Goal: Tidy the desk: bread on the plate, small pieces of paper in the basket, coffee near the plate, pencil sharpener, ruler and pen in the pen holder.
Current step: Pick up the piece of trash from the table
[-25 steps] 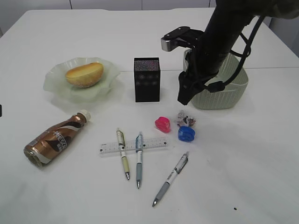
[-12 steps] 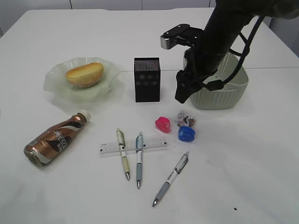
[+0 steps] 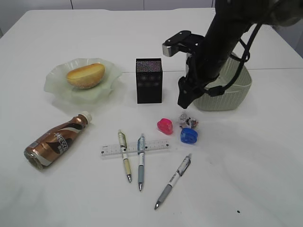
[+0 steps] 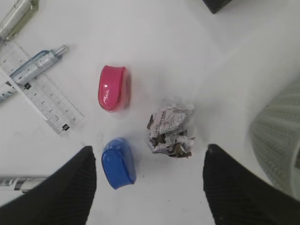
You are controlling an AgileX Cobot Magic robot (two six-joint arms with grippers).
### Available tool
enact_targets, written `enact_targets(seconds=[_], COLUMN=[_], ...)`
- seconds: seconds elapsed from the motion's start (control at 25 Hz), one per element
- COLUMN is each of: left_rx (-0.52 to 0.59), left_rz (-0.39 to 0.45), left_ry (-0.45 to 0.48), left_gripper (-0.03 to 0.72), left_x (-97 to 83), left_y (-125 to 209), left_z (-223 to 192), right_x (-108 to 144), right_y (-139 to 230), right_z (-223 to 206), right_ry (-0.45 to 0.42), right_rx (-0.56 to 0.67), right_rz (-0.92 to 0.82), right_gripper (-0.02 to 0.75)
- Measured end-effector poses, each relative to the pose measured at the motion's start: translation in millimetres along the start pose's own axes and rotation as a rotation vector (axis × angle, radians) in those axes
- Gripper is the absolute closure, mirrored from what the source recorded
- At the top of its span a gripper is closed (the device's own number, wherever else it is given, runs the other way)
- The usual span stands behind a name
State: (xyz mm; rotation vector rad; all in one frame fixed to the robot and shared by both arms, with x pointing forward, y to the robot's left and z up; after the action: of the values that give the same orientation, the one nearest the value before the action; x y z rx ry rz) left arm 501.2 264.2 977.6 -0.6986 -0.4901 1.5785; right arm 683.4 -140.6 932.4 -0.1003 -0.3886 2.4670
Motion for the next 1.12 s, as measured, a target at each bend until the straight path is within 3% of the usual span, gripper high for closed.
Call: enact_targets(seconds=[0.72, 1.12], left_rx=[-0.001, -0.002], left_rz=[-0.009, -0.022], left_ry=[-0.003, -0.008], left_gripper=[0.37, 0.37], left_x=[0.5, 1.3], left_y=[-0.2, -0.3], left_z=[0.0, 0.0], right_x=[-10.9, -13.9], right_y=[5.3, 5.6], right_z=[-55.9, -57.4], right_ry=[-0.008, 0.009], right_rx=[0.021, 0.021], right_rz=[-0.027, -0.019], right_gripper=[0.184, 0.184])
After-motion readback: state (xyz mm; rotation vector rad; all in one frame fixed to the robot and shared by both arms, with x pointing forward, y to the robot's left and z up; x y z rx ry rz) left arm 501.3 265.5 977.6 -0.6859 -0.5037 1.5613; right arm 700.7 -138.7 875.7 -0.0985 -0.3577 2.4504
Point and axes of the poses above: a point on each arm's last joint axis where the gripper is mounted, z pointing back along that axis away from the gripper, x along the wrist's bending axis when the last joint is at zero, y = z × x, the point moved 6 cm from there along -z, pointing out along that axis toward the gripper
